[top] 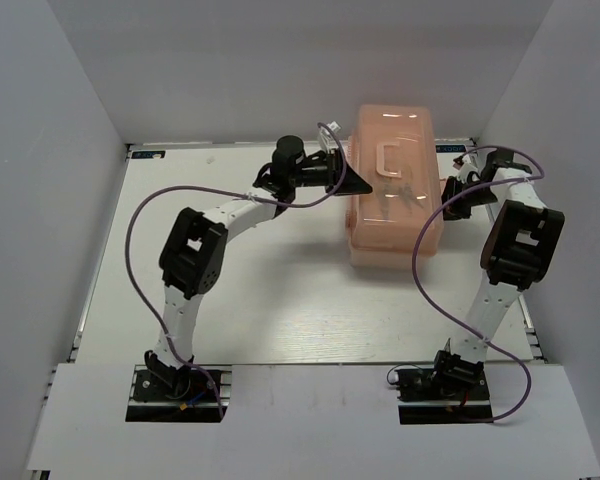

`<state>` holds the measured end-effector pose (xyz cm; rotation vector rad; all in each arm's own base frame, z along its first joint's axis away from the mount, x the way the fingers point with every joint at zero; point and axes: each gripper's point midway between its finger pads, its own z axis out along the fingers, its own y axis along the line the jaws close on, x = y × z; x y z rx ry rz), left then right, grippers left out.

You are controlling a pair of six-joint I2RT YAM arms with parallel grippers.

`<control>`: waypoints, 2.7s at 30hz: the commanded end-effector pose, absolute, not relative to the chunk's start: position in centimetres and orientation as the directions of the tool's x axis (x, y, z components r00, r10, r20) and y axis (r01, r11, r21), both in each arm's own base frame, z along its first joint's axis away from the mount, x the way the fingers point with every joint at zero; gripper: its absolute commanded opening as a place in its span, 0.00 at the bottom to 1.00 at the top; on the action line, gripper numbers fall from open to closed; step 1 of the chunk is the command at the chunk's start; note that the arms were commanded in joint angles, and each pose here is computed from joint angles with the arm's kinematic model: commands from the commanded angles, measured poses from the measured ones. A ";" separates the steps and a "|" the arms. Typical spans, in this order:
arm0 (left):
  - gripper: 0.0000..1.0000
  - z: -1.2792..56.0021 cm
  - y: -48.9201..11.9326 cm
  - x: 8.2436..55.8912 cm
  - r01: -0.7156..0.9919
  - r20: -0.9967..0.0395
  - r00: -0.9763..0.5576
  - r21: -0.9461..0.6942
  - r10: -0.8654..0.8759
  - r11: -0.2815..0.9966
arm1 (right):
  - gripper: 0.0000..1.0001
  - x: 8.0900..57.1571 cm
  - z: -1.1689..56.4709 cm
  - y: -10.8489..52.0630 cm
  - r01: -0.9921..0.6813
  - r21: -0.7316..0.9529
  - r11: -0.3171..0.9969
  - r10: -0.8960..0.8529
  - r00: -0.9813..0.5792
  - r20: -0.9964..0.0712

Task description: Sort the tools into containers

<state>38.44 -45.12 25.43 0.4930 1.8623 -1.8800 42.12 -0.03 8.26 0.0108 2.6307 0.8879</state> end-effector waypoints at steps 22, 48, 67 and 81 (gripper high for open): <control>0.60 21.1 -32.2 31.6 0.641 -0.774 -0.633 -0.547 -0.032 0.539 | 0.01 49.1 16.9 -3.5 -0.186 0.135 0.973 -0.059 -0.770 -0.636; 0.74 17.8 -27.7 26.1 0.608 -0.766 -0.642 -0.532 -0.029 0.590 | 0.00 53.5 14.2 3.6 -0.343 0.276 0.898 -0.091 -0.759 -0.645; 0.99 18.4 -23.4 32.4 0.442 -0.793 -0.606 -0.273 0.060 0.854 | 0.91 39.2 25.8 -0.1 -0.212 -0.093 0.973 -0.184 -0.469 -0.864; 0.99 20.2 -20.8 33.2 0.429 -0.826 -0.549 -0.148 0.127 0.891 | 0.91 26.3 21.0 7.5 -0.423 0.269 0.865 -0.036 -0.587 -0.809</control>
